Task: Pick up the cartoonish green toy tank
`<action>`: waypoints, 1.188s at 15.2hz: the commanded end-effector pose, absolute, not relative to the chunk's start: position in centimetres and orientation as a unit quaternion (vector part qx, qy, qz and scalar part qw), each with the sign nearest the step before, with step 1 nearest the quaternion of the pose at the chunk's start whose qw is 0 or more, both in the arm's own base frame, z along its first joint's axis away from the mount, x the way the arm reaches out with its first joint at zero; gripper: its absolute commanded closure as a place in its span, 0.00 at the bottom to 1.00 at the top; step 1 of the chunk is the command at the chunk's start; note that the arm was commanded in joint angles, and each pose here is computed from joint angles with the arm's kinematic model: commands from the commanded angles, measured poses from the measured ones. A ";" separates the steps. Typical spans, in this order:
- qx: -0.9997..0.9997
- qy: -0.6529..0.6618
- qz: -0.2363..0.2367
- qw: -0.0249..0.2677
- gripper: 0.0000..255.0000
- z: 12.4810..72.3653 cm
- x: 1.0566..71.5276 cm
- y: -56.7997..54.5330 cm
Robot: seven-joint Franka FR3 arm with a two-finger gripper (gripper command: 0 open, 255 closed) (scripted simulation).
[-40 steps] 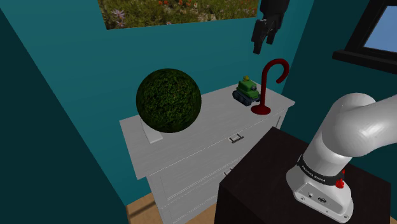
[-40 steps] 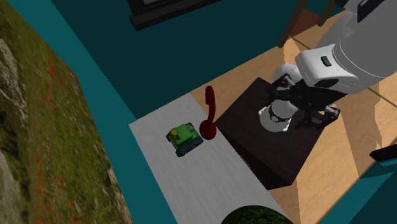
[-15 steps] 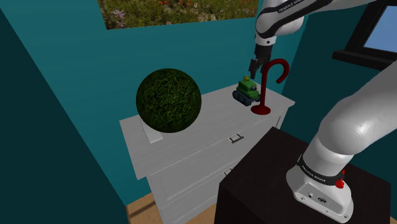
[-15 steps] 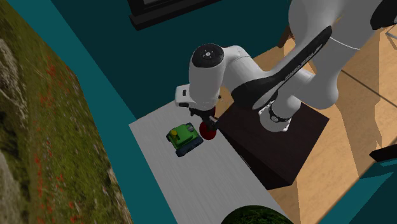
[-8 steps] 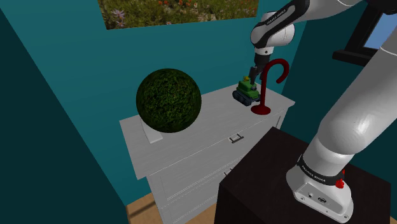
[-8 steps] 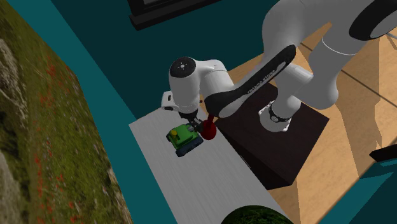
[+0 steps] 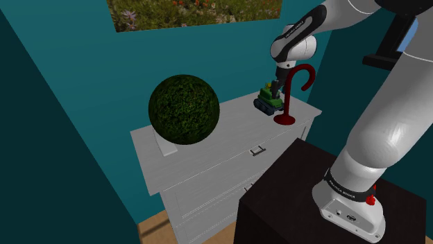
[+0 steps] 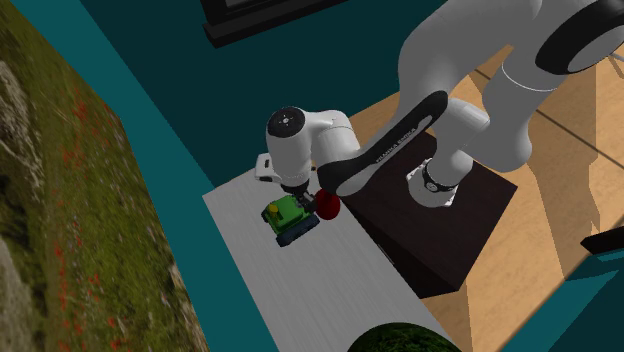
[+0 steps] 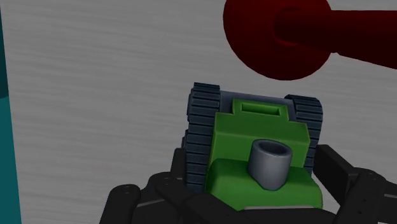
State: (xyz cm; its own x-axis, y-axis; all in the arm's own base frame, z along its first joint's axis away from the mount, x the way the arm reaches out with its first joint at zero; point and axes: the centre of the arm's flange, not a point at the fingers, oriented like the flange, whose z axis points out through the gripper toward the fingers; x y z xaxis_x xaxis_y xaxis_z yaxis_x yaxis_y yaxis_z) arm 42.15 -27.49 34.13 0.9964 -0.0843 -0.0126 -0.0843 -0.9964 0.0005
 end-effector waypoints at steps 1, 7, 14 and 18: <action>-0.999 0.042 0.006 0.000 1.00 34.0 42.2 -27.5; -0.999 0.042 0.006 0.000 1.00 34.0 42.1 -27.5; -0.999 0.042 0.006 0.000 1.00 36.1 42.1 -27.5; -0.999 0.042 0.006 0.000 1.00 38.2 42.1 -27.5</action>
